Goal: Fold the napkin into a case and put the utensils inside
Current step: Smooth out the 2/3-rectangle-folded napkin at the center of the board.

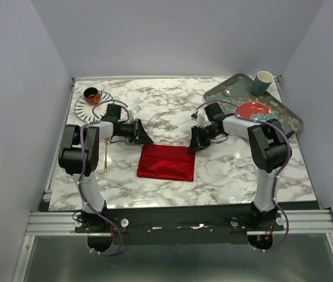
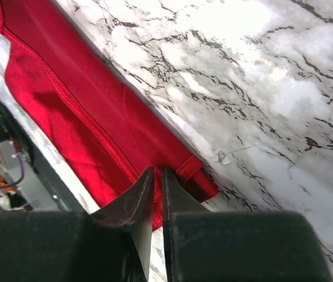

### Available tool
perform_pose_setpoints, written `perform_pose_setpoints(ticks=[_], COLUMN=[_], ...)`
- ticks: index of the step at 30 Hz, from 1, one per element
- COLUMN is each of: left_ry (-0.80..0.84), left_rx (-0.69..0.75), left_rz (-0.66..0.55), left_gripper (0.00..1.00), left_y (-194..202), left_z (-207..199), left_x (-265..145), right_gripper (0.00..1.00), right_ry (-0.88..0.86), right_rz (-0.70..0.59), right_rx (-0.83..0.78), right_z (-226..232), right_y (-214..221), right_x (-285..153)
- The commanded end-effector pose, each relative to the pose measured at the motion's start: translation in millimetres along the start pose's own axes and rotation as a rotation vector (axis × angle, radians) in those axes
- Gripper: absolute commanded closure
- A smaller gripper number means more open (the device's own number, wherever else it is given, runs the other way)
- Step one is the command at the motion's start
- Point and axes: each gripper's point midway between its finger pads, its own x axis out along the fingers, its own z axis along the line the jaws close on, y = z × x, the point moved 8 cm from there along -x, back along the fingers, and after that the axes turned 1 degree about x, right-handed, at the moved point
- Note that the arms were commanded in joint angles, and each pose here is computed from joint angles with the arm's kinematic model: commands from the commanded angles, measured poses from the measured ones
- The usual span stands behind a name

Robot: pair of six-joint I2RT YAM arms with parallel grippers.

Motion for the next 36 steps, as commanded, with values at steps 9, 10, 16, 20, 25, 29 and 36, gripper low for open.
perform_pose_setpoints(ticks=[9,10,16,20,25,29,36], left_ry=[0.017,0.022,0.044,0.059,0.032,-0.025,-0.148], left_rx=[0.168,0.158,0.091,0.041,0.009,0.008,-0.013], left_rz=[0.061,0.062,0.069,0.049,0.056,0.06,0.095], left_gripper=[1.0,1.0,1.0,1.0,1.0,1.0,1.0], left_y=[-5.7,-4.8,1.3,4.1,6.3,6.5,17.3], left_z=[-81.0,-80.5,-71.9,-58.5,-48.8,-41.5,-19.3], left_x=[95.5,100.9,127.4,137.5,144.3,149.0,149.2], right_gripper=[0.85,0.86,0.88,0.89,0.89,0.88,0.79], right_ry=[0.193,0.191,0.166,0.148,0.14,0.129,0.057], right_rz=[0.014,0.013,0.011,0.012,0.013,0.011,-0.025], right_rx=[-0.119,-0.122,-0.12,-0.112,-0.108,-0.1,-0.094], right_z=[-17.1,-16.9,-14.3,-13.6,-13.2,-11.5,12.7], right_y=[7.5,7.6,9.8,12.4,13.7,12.6,3.1], right_x=[2.1,1.9,1.8,3.1,3.5,3.6,-17.4])
